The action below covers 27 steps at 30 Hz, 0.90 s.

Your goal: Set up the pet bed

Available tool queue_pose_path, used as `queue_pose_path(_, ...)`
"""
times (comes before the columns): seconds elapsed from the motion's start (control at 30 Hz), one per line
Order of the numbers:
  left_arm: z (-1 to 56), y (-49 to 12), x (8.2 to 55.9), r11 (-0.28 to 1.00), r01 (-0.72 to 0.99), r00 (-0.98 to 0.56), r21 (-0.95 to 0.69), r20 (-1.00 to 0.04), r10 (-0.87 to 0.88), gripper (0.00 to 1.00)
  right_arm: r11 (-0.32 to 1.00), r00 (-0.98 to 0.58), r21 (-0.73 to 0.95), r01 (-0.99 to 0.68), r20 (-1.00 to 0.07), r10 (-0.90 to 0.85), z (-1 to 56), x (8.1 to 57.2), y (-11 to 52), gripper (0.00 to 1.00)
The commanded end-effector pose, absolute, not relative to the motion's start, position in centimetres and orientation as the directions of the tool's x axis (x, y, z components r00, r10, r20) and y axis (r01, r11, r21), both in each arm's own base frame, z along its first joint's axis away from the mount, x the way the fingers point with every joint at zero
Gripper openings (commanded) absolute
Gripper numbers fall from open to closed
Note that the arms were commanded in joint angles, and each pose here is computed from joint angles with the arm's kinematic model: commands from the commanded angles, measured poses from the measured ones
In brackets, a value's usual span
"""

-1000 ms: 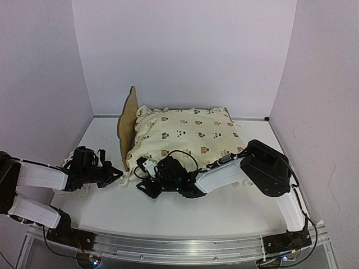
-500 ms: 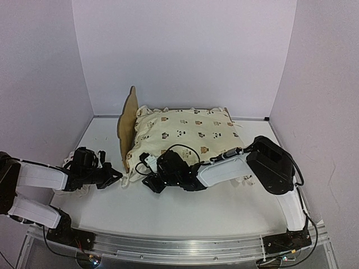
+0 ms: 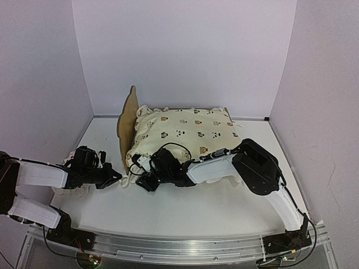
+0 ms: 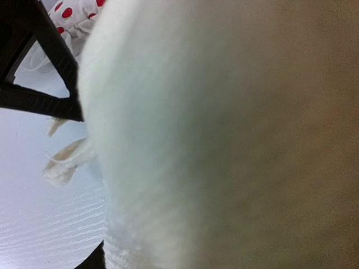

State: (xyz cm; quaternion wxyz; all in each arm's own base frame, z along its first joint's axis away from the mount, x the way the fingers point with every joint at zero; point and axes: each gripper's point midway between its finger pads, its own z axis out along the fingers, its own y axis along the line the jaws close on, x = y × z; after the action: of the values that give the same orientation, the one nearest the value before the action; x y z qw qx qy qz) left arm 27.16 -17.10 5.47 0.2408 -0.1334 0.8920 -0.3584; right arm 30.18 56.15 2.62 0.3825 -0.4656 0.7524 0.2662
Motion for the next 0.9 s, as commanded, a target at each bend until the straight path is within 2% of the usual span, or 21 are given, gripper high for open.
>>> queue_pose_path(0.0,7.8,-16.0,27.8,0.768,-0.045,-0.829,-0.639,-0.406,-0.386,0.0,0.356,-0.225,0.036,-0.934,-0.832,-0.507,3.3,29.3,56.5,0.54)
queue_pose_path(0.2,8.6,-13.9,27.0,0.824,-0.067,-0.802,-0.563,-0.461,-0.38,0.0,0.335,-0.224,0.048,-0.941,-0.832,-0.508,3.8,28.1,55.1,0.54)
queue_pose_path(0.53,10.9,-12.7,28.5,0.865,-0.067,-0.759,-0.497,-0.537,-0.367,0.0,0.286,-0.211,0.073,-0.955,-0.845,-0.491,6.1,24.9,53.1,0.53)
queue_pose_path(0.73,10.8,-13.2,28.8,0.862,-0.056,-0.768,-0.504,-0.53,-0.36,0.0,0.203,-0.149,0.064,-0.977,-0.889,-0.433,9.4,22.4,56.3,0.51)
queue_pose_path(0.87,10.7,-13.3,28.8,0.858,-0.055,-0.77,-0.51,-0.525,-0.362,0.0,0.251,-0.139,0.035,-0.967,-0.901,-0.411,9.2,23.9,58.7,0.46)
